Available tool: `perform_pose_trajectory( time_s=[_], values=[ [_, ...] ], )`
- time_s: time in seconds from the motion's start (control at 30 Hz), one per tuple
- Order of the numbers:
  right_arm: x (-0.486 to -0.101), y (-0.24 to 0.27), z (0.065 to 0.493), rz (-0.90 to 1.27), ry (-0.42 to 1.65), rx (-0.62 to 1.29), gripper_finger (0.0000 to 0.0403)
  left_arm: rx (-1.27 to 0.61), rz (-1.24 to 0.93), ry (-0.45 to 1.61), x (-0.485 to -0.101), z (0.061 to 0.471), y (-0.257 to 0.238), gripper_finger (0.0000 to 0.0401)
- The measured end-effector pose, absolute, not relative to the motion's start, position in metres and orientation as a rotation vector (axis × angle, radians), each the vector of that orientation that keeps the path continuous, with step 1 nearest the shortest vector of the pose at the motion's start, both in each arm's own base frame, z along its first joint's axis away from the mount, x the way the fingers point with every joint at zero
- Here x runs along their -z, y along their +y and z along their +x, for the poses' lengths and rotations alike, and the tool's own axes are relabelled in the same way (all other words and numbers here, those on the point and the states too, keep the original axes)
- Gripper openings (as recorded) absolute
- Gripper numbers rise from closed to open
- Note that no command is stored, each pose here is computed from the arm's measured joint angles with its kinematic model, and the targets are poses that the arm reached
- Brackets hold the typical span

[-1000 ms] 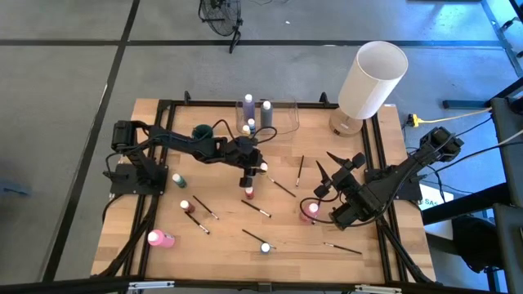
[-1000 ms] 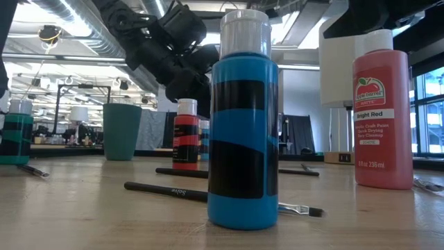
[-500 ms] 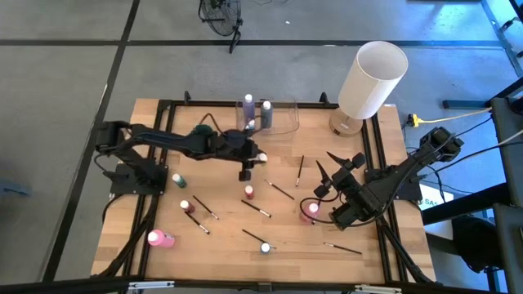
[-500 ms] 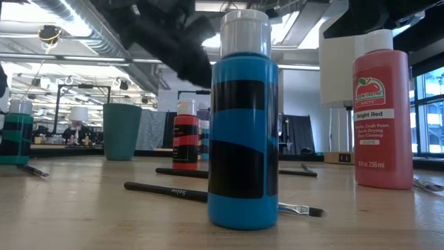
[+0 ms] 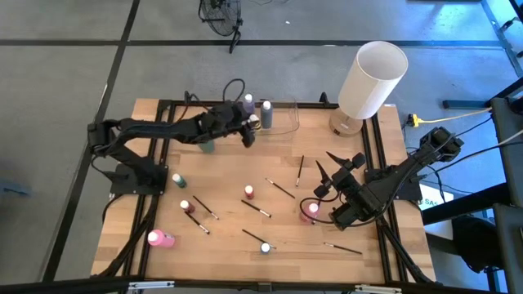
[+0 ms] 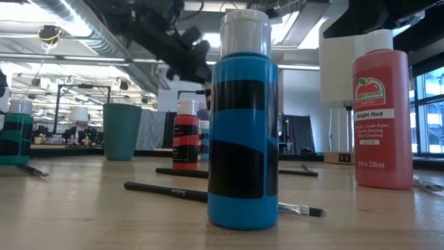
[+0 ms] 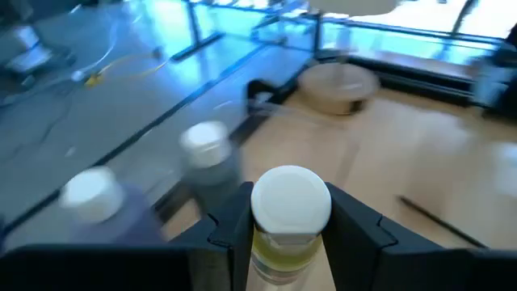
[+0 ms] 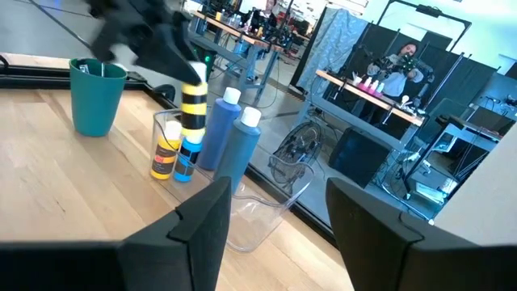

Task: Pick & Place Paint Supplies
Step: Put the yellow paint bottle into the transparent bin

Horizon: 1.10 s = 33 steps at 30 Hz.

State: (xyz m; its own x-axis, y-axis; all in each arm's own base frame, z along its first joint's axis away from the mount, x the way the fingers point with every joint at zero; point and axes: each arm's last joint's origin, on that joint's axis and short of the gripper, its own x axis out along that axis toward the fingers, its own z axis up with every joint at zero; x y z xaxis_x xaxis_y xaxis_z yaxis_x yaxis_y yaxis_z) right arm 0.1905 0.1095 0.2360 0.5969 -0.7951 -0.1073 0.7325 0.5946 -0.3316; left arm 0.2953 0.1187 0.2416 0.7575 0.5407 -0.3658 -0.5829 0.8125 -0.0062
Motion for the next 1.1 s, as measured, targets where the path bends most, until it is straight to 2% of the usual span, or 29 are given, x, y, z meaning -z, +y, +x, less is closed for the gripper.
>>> perform_pose_trajectory(
  time_s=[0.3,1.1],
  values=[
    [-0.236,0.109,0.19,-0.265,0.256,0.898,0.0206,-0.581,-0.143,0.355,-0.222,0.308,0.128,0.0114],
    [-0.236,0.11,0.19,-0.265,0.255,0.898,0.0206,-0.572,-0.123,0.417,-0.215,0.307,0.128,0.0114]
  ],
)
